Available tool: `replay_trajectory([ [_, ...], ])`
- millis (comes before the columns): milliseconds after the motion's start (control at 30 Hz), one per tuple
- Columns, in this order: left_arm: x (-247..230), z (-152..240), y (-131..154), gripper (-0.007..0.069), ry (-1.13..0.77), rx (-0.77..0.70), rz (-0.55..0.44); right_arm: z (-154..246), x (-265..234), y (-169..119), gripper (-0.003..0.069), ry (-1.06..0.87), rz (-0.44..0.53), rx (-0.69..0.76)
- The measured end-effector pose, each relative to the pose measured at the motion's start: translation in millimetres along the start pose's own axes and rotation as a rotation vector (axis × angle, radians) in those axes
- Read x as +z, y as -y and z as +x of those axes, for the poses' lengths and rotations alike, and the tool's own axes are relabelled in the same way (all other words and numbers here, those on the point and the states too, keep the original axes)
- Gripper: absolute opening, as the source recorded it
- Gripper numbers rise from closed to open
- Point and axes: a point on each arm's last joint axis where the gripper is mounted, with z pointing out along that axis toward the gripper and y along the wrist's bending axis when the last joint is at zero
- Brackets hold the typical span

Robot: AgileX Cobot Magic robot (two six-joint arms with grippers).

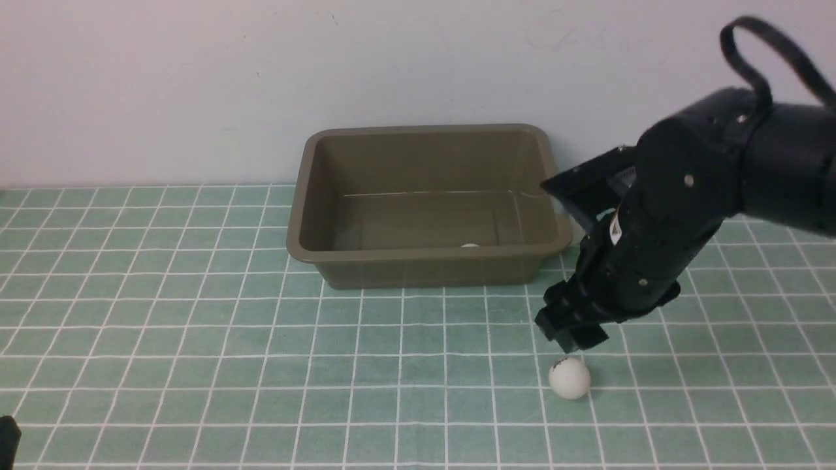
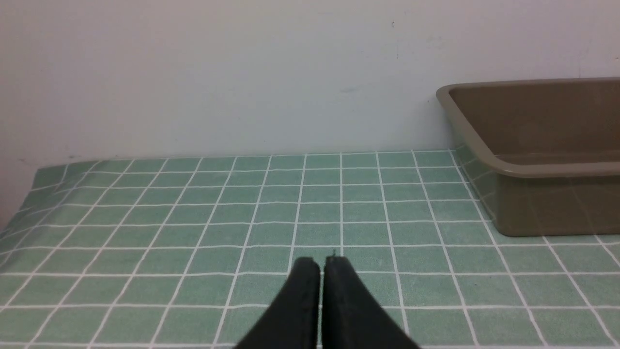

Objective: Put the table tennis balls in the box on the green coffee tablecloth.
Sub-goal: 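Reach for and grasp a ping pong ball on the table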

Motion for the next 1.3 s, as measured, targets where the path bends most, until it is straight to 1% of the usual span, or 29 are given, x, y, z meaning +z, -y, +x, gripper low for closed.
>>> replay_trajectory([
  [333, 0, 0, 0, -0.0004, 0.000, 0.000, 0.000, 1, 40, -4, 0.0472, -0.003, -0.022, -0.009],
  [467, 0, 0, 0, -0.0004, 0.000, 0.000, 0.000, 1, 61, -5, 0.0472, -0.041, -0.023, -0.012],
  [700, 0, 0, 0, -0.0004, 0.000, 0.000, 0.000, 3, 81, -7, 0.0472, -0.092, -0.024, -0.015],
  [800, 0, 0, 0, -0.0004, 0.000, 0.000, 0.000, 5, 90, -7, 0.0443, -0.117, -0.025, -0.017],
  [933, 0, 0, 0, -0.0004, 0.000, 0.000, 0.000, 5, 91, -7, 0.0363, -0.123, -0.025, -0.018],
  [1067, 0, 0, 0, -0.0004, 0.000, 0.000, 0.000, 8, 90, -8, 0.0363, -0.157, -0.029, -0.013],
  [1167, 0, 0, 0, -0.0004, 0.000, 0.000, 0.000, 9, 82, -9, 0.0363, -0.240, -0.047, -0.002],
  [1233, 0, 0, 0, -0.0004, 0.000, 0.000, 0.000, 1, 71, -10, 0.0363, -0.265, -0.067, -0.005],
  [1300, 0, 0, 0, -0.0004, 0.000, 0.000, 0.000, -13, 55, -11, 0.0363, -0.249, -0.099, -0.017],
])
